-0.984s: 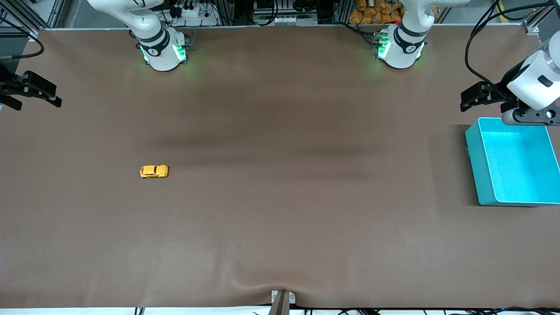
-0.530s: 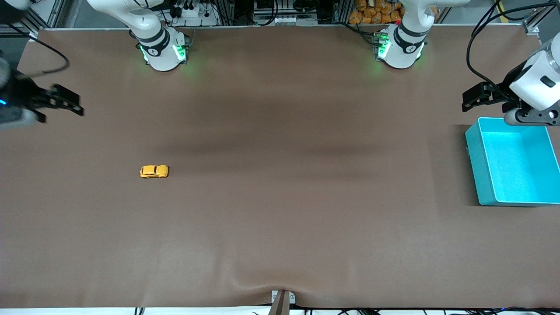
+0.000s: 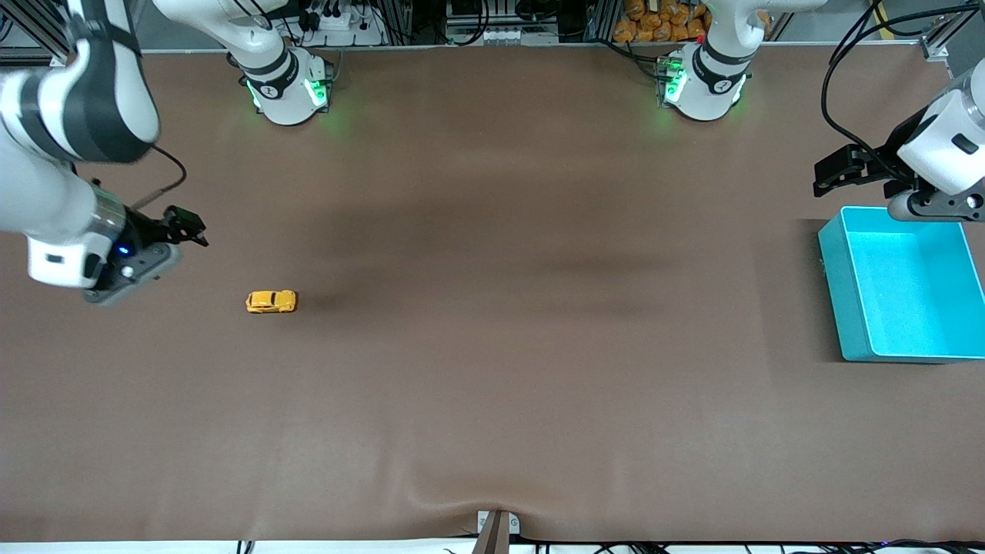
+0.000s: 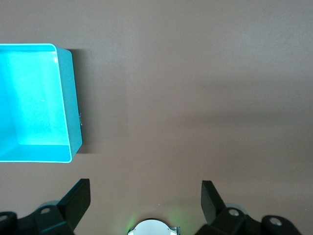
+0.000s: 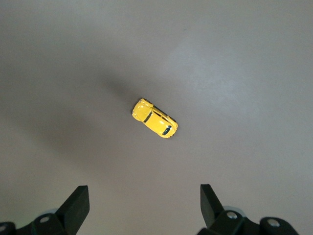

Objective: Wind and store yellow beetle car
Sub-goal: 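Reach the right gripper over the yellow toy car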

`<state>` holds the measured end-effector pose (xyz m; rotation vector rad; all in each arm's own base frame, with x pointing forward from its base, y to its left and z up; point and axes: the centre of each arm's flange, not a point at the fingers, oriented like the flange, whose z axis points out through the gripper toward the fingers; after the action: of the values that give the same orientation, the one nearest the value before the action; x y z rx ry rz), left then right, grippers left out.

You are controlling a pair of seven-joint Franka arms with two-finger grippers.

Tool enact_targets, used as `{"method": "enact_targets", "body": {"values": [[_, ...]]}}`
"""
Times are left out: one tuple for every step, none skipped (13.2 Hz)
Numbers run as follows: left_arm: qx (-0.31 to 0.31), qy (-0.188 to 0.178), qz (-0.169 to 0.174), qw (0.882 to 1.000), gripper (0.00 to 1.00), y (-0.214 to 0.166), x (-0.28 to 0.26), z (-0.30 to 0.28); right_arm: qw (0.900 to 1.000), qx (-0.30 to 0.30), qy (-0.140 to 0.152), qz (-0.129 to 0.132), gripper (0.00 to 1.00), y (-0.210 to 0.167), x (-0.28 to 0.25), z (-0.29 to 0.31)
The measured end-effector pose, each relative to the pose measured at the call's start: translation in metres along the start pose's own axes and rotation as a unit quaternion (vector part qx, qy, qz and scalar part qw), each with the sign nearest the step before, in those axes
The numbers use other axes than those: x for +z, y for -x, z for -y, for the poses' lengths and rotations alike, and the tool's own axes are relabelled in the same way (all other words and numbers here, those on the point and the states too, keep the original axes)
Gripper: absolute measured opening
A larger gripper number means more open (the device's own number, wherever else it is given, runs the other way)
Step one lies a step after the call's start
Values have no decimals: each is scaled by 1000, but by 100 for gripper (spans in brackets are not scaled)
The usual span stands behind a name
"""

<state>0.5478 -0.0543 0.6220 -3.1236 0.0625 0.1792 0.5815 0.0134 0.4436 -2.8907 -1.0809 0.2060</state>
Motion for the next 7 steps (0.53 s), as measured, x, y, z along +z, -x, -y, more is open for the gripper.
{"method": "enact_targets", "body": {"values": [[0,0,0,1000,100,0,0,0,1000,-31,-1,5,100,-6,14,-2],[0,0,0,1000,100,0,0,0,998,-64,0,7,100,-12,28,-1],[-1,0,0,1000,100,0,0,1,995,-95,5,5,100,-21,43,3],[-2,0,0,1000,100,0,0,2,992,-122,13,1,100,-27,60,8],[-3,0,0,1000,100,0,0,3,988,-152,23,-6,100,-32,79,12],[-4,0,0,1000,100,0,0,5,982,-186,32,-11,100,-33,100,16],[-6,0,0,1000,100,0,0,6,976,-216,37,-11,100,-33,121,18]]}}
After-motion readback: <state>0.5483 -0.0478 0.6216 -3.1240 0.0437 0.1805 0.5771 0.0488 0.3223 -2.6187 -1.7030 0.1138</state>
